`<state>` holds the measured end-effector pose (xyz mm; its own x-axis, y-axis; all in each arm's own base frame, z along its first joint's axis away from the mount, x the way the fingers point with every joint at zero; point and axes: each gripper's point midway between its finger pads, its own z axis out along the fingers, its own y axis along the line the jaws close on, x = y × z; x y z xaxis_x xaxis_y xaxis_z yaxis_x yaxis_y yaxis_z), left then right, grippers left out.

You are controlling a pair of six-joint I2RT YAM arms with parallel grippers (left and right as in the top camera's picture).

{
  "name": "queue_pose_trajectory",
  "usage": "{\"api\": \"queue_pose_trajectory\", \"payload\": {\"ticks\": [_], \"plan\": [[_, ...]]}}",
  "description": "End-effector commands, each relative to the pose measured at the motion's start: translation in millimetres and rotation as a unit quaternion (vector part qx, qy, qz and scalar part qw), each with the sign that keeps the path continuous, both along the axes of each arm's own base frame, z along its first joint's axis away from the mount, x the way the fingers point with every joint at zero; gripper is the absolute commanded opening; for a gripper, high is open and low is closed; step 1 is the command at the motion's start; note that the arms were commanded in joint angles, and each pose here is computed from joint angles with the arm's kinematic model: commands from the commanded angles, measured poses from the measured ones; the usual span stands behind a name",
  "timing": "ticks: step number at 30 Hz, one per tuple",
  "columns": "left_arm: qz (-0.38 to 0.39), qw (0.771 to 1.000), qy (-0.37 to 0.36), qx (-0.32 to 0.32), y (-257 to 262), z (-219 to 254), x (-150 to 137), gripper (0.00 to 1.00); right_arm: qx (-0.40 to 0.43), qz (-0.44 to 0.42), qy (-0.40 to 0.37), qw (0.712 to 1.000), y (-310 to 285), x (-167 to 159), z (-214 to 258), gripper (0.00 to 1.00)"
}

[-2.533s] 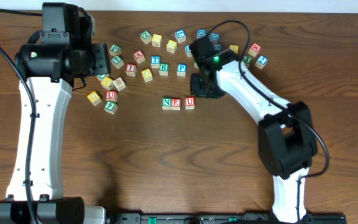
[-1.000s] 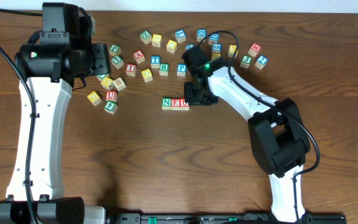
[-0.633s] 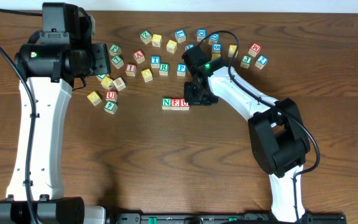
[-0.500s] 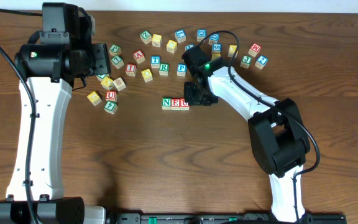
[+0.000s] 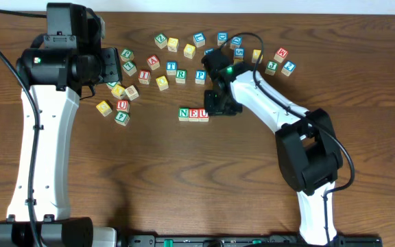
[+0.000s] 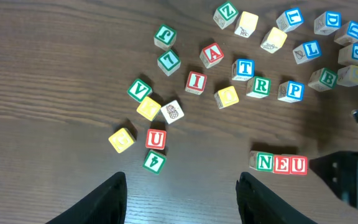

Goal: Spell out NEURIPS
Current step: 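Raise the right gripper and move it toward the far blocks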

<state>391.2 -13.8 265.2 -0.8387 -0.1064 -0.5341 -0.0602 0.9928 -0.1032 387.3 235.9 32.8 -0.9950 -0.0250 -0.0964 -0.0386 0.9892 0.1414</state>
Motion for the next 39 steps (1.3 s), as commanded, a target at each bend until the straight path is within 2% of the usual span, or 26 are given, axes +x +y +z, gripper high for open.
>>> {"api": "queue_pose_trajectory", "payload": {"ticks": [1,5,10,33,39], "plan": [[0.004,1.000,-0.002,0.002,1.2,2.6,-0.6,0.56,0.025,0.016,-0.066,0.997,-3.2,34.1,55.2,0.39],[0.004,1.000,-0.002,0.002,1.2,2.6,-0.6,0.56,0.039,0.016,-0.103,0.994,-4.4,55.6,85.4,0.40],[0.004,1.000,-0.002,0.002,1.2,2.6,-0.6,0.56,0.053,0.013,-0.138,0.989,0.7,71.6,101.1,0.42],[0.004,1.000,-0.002,0.002,1.2,2.6,-0.6,0.56,0.054,0.033,-0.169,0.984,5.2,82.7,106.8,0.43],[0.004,1.000,-0.002,0.002,1.2,2.4,-0.6,0.56,0.071,0.053,-0.213,0.973,22.4,95.7,118.5,0.41]]}}
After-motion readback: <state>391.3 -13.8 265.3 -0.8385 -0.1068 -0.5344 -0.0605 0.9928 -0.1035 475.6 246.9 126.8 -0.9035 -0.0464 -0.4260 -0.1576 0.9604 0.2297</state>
